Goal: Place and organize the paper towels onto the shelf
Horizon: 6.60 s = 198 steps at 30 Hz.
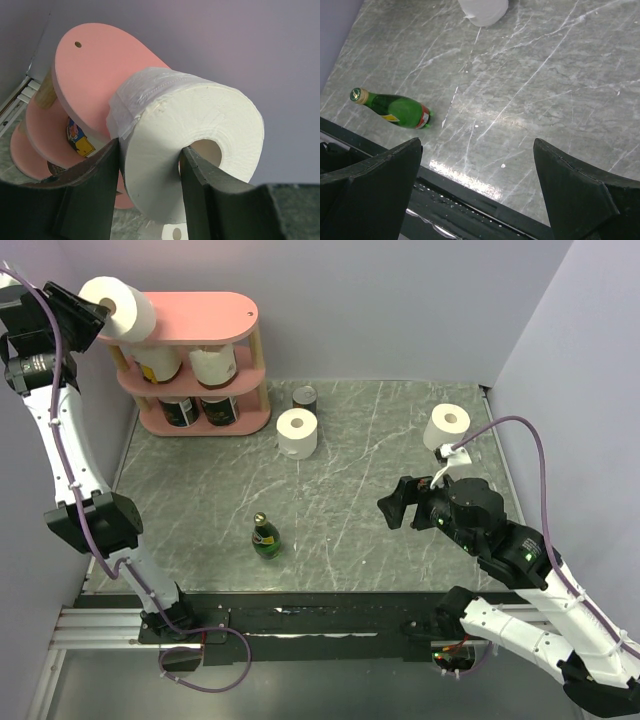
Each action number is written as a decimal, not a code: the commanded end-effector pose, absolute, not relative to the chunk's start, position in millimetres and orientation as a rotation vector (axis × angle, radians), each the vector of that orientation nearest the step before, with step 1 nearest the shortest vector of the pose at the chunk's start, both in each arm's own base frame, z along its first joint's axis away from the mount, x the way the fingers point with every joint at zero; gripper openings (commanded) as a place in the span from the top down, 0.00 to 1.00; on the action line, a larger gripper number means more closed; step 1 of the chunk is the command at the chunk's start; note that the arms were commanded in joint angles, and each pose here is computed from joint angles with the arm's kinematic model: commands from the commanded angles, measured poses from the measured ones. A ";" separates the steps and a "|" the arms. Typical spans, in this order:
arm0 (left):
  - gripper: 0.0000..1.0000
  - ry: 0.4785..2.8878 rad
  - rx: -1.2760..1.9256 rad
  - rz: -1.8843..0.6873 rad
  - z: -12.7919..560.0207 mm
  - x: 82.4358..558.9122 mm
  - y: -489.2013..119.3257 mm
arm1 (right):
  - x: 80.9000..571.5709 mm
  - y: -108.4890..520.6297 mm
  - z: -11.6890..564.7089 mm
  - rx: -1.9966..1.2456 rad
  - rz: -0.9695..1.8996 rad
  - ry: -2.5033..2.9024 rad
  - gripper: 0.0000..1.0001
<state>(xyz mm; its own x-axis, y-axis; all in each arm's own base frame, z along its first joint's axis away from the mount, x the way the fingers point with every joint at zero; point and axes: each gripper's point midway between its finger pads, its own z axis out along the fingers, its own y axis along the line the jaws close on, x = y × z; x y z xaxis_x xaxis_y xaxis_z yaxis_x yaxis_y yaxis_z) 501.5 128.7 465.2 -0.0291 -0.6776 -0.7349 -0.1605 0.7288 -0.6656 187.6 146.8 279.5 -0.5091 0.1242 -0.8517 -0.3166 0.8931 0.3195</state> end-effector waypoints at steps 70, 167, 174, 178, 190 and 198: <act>0.04 1.831 -0.330 -0.430 398.2 406.2 -53.8 | 243.8 165.3 317.8 -0.036 0.465 1.915 0.01; 0.57 1.907 -0.160 -0.465 391.7 449.0 -187.9 | 201.8 135.7 299.7 -0.053 0.512 1.915 0.01; 0.56 1.740 -0.253 -0.369 463.9 430.9 -139.0 | 193.8 132.0 299.1 -0.052 0.536 1.917 0.00; 0.57 1.666 -0.309 -0.331 495.2 429.6 -104.2 | 189.5 129.3 301.9 -0.050 0.547 1.910 0.01; 0.56 1.498 -0.440 -0.313 545.7 441.5 -12.9 | 183.2 126.0 304.1 -0.044 0.567 1.905 0.00; 0.55 1.410 -0.422 -0.325 561.8 457.6 -3.7 | 185.0 128.7 307.7 -0.049 0.570 1.907 0.00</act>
